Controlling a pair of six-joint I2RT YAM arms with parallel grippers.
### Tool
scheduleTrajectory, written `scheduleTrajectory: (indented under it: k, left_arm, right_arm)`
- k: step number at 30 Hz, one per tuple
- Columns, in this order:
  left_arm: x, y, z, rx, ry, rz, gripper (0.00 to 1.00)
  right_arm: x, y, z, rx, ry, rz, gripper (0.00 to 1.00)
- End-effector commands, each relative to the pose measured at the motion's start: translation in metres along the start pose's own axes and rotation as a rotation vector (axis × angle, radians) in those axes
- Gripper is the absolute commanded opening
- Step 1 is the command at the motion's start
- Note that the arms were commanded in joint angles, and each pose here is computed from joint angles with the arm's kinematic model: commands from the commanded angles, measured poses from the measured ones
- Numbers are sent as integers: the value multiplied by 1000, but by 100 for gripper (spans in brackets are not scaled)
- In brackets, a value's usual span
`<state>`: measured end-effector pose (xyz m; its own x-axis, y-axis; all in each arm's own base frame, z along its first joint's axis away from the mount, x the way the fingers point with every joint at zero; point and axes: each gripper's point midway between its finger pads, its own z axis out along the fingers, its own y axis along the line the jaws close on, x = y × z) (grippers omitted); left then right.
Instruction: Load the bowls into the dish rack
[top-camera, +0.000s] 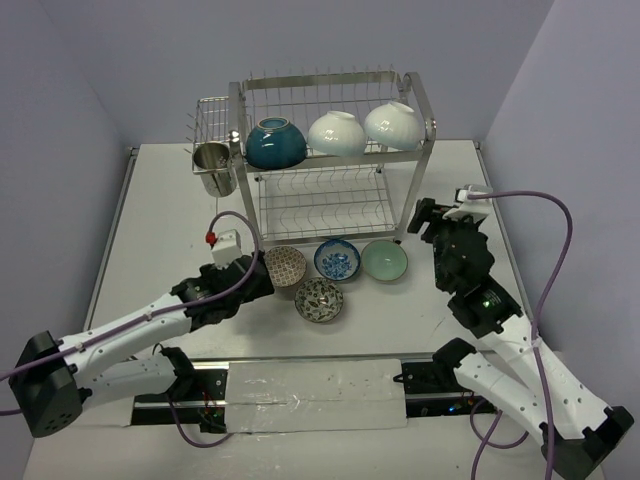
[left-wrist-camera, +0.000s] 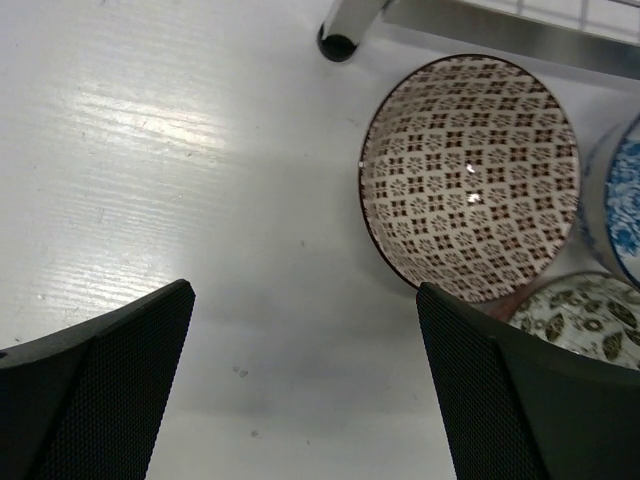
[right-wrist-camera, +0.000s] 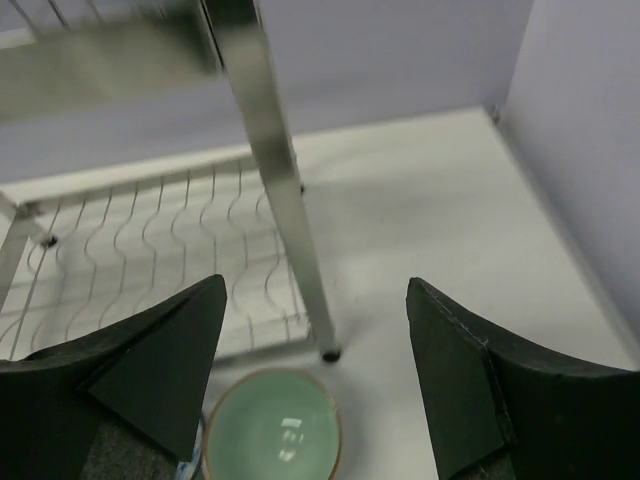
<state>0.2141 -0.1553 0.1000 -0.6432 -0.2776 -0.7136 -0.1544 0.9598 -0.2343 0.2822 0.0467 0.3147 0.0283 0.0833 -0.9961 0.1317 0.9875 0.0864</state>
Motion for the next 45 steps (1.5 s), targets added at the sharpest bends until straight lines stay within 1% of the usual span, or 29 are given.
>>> scheduleTrajectory:
  k: [1, 3, 4, 6, 9, 10, 13, 18, 20, 22, 26, 29, 31, 33, 34, 35, 36, 37, 39, 41, 45]
  left_arm:
    - [2, -8, 11, -4, 51, -87, 99]
    - [8, -9, 19, -13, 85, -96, 97]
    - [7, -12, 23, -9, 88, -105, 93]
    - [9, -13, 29, -20, 101, -111, 91]
    - [12, -14, 42, -52, 118, -103, 82]
    - [12, -14, 45, -60, 115, -106, 78]
    - [5, -18, 53, -77, 105, -116, 71]
    - [3, -22, 62, -88, 109, -126, 66]
    - [-1, -26, 59, -81, 108, -131, 64]
    - [-5, -26, 54, -70, 96, -143, 66]
    - [-16, -33, 42, -1, 70, -176, 69]
    - [-22, -37, 31, 52, 58, -197, 71]
    - [-22, -33, 25, 61, 57, -196, 76]
    - [-27, -29, 15, 78, 38, -195, 82]
    - [-29, -26, 11, 78, 31, -196, 84]
    - [-31, -20, 3, 78, 25, -194, 86]
    - [-31, -16, 0, 74, 21, -188, 90]
    - [-32, -10, -5, 66, 12, -188, 92]
    - [-34, -1, -16, 71, 2, -173, 97]
    - [-37, 0, -25, 114, -10, -130, 99]
    - [-48, 8, -40, 131, -49, -66, 99]
  right_arm:
    - [63, 2, -18, 40, 244, 182, 80]
    - [80, 6, -21, 24, 291, 203, 80]
    - [87, 9, -23, 21, 312, 230, 80]
    - [104, 14, -27, 0, 360, 246, 80]
    - [121, 21, -32, -27, 412, 280, 80]
    - [124, 23, -33, -31, 420, 293, 80]
    - [132, 26, -35, -44, 442, 304, 79]
    - [137, 28, -36, -53, 455, 292, 79]
    - [137, 32, -37, -82, 462, 281, 79]
    - [136, 40, -39, -151, 469, 242, 76]
    - [142, 51, -43, -231, 497, 180, 73]
    - [142, 64, -46, -308, 503, 113, 72]
    - [143, 80, -54, -380, 505, 42, 72]
    - [146, 93, -55, -419, 514, -28, 72]
    - [147, 100, -58, -443, 518, -55, 72]
    - [150, 116, -65, -492, 532, -91, 72]
    - [150, 124, -66, -514, 526, -121, 72]
    - [154, 134, -68, -534, 537, -147, 72]
    - [153, 158, -77, -604, 530, -181, 72]
    - [158, 183, -85, -671, 543, -217, 72]
    - [159, 230, -92, -784, 524, -302, 70]
